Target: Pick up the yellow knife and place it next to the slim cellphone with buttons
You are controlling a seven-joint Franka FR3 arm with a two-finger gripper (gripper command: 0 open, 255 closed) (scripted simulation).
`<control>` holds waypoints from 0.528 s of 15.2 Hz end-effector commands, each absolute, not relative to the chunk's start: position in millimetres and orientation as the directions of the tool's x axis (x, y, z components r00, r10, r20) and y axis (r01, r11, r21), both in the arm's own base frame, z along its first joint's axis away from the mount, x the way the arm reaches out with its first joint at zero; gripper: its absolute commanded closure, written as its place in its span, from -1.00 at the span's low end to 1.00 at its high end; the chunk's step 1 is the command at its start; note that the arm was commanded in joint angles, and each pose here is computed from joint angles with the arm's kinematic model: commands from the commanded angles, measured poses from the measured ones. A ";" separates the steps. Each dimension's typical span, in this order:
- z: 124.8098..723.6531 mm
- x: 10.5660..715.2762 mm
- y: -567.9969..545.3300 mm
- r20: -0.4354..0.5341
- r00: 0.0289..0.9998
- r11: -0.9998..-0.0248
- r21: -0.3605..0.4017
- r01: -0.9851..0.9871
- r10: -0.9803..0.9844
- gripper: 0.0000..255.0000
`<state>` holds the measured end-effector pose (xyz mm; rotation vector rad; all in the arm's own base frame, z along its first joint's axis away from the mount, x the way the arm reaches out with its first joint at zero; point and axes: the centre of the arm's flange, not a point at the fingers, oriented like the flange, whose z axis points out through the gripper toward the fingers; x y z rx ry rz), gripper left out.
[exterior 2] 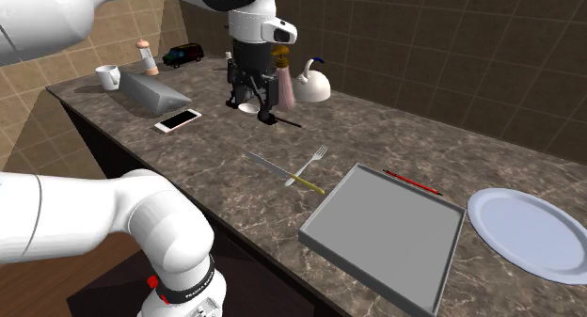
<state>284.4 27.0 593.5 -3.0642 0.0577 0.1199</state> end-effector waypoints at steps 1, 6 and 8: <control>593.5 284.4 27.0 -0.079 0.996 -0.997 -0.073 -0.040 -0.035 -1.00; 531.9 293.0 37.5 -0.050 0.910 -0.906 -0.081 -0.415 -0.412 -1.00; 507.3 298.0 40.6 -0.040 0.835 -0.831 -0.088 -0.550 -0.548 -1.00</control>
